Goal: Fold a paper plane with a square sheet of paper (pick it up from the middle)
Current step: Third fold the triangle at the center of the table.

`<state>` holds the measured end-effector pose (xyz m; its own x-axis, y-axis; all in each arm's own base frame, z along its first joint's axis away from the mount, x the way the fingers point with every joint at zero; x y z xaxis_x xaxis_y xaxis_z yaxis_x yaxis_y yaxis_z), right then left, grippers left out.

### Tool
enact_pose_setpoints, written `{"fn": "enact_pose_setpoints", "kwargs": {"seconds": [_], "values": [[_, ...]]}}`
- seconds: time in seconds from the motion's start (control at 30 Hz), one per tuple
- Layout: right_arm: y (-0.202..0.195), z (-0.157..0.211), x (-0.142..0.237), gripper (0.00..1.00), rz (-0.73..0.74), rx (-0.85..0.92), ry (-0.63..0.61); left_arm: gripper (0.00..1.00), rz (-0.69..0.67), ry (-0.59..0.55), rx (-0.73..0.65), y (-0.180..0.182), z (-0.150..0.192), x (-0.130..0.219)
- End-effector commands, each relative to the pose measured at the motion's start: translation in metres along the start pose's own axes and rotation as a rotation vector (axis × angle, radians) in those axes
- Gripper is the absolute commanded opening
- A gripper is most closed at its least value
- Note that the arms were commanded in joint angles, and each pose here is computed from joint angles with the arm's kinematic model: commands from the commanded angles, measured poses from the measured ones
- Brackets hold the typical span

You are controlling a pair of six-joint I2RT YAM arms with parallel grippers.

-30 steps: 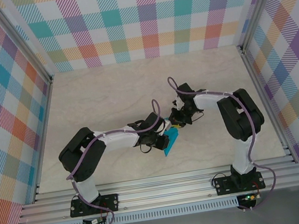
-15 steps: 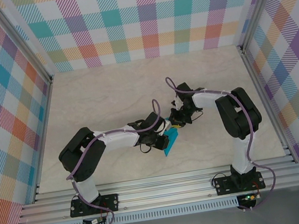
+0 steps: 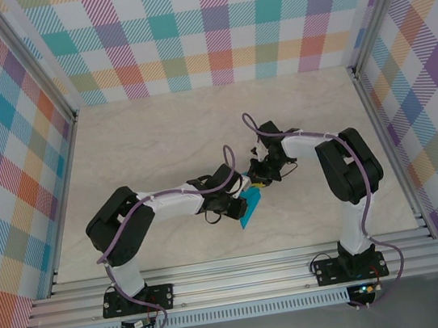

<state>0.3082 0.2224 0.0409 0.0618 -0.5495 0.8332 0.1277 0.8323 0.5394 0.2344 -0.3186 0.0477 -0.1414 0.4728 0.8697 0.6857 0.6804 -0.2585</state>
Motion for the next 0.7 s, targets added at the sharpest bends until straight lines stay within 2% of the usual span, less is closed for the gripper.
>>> {"fn": "enact_pose_setpoints", "kwargs": {"seconds": [0.0,0.33,0.5,0.67], "values": [[-0.014,0.006,-0.011,0.15,0.057,-0.021,0.037,0.14,-0.004,-0.013,-0.014,0.002,-0.006,0.007],[-0.007,0.006,-0.005,0.16,0.036,-0.013,0.030,0.14,0.009,0.020,-0.005,0.003,0.002,-0.005],[0.015,0.002,0.023,0.18,-0.035,-0.001,-0.039,0.13,0.012,0.028,-0.007,0.004,0.004,-0.007],[0.013,0.006,0.054,0.19,-0.036,-0.040,-0.141,0.13,0.016,0.027,-0.009,0.003,0.005,-0.006]]}}
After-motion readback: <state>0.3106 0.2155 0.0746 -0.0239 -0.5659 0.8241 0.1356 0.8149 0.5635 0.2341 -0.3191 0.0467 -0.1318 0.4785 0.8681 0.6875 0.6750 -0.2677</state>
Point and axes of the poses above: each hand's point on the last joint's axis, 136 mm out from that joint toward the fingers, its own x axis back along the fingers, its own y axis along the line the jaws close on, z = x × y, the point moved 3 cm from there along x, back along the fingers, and after that the axes turned 6 degrees about -x, right-handed, at the moved point
